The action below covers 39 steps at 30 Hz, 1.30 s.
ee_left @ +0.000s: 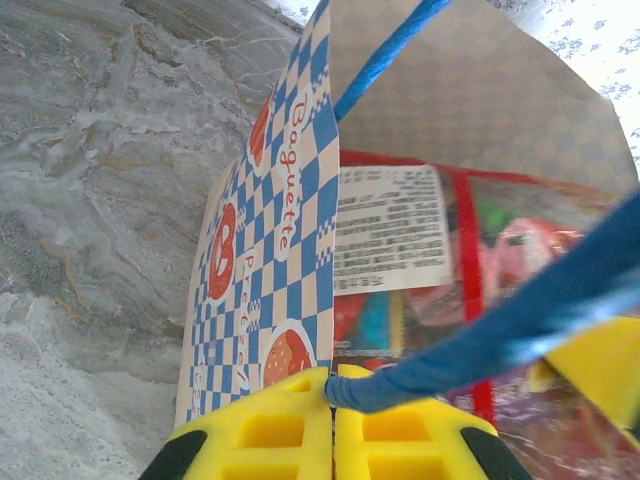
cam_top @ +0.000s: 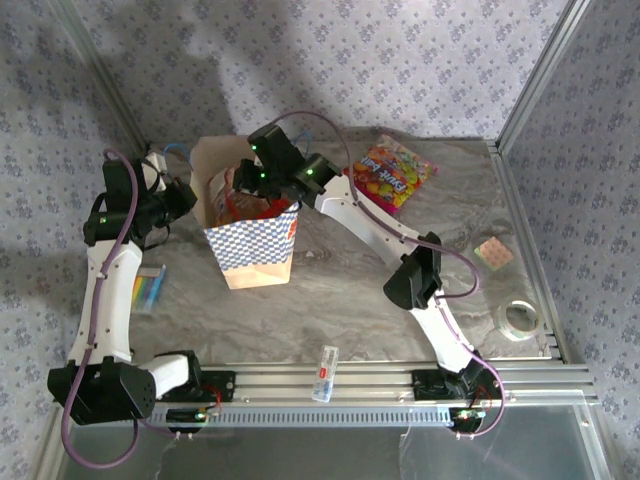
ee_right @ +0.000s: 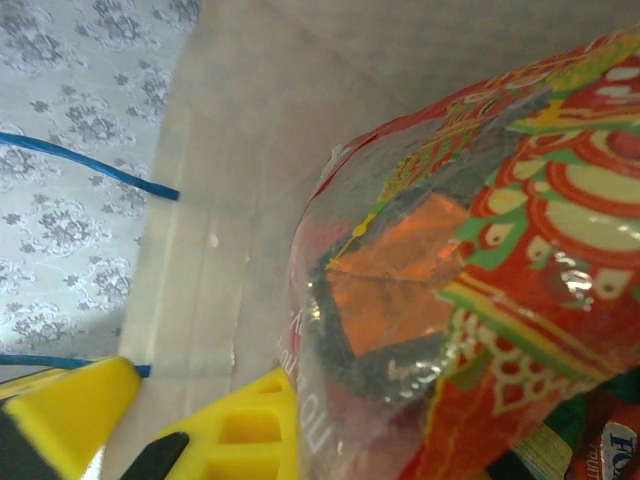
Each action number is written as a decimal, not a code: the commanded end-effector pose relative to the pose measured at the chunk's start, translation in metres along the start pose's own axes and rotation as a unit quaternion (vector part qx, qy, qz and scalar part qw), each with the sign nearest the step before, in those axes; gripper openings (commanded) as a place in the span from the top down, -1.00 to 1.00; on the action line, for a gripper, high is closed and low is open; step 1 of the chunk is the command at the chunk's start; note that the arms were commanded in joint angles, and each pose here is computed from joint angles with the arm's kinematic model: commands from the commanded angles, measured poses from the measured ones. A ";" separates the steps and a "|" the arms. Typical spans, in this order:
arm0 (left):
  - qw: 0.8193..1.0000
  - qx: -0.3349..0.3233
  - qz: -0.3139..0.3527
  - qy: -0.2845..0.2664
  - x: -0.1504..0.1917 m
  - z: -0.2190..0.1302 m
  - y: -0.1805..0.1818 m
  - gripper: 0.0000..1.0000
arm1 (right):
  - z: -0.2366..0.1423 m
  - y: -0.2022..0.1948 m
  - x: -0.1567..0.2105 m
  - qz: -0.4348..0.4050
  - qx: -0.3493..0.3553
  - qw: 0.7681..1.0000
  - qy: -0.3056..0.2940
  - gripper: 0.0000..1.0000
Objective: Place the snacks into the paper bag
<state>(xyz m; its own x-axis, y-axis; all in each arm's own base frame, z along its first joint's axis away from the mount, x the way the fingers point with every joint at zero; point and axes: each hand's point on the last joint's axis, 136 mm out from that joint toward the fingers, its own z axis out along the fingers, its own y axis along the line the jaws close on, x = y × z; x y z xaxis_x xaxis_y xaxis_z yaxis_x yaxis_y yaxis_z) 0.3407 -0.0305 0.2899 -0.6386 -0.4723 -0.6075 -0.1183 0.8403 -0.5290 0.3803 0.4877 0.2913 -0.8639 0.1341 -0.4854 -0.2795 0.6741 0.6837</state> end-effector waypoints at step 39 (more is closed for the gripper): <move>0.999 0.035 -0.002 -0.031 -0.012 -0.020 -0.018 0.84 | -0.053 -0.018 -0.017 -0.169 0.170 0.967 -0.085 0.22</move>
<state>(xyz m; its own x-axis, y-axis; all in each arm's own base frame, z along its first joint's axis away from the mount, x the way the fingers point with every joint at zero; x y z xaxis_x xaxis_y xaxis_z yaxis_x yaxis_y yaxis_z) 0.3395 -0.0312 0.2908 -0.6364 -0.4875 -0.5978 -0.1269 0.8306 -0.5422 0.3837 0.4465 0.2814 -0.7227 -0.0215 -0.6908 -0.3282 0.8903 0.3156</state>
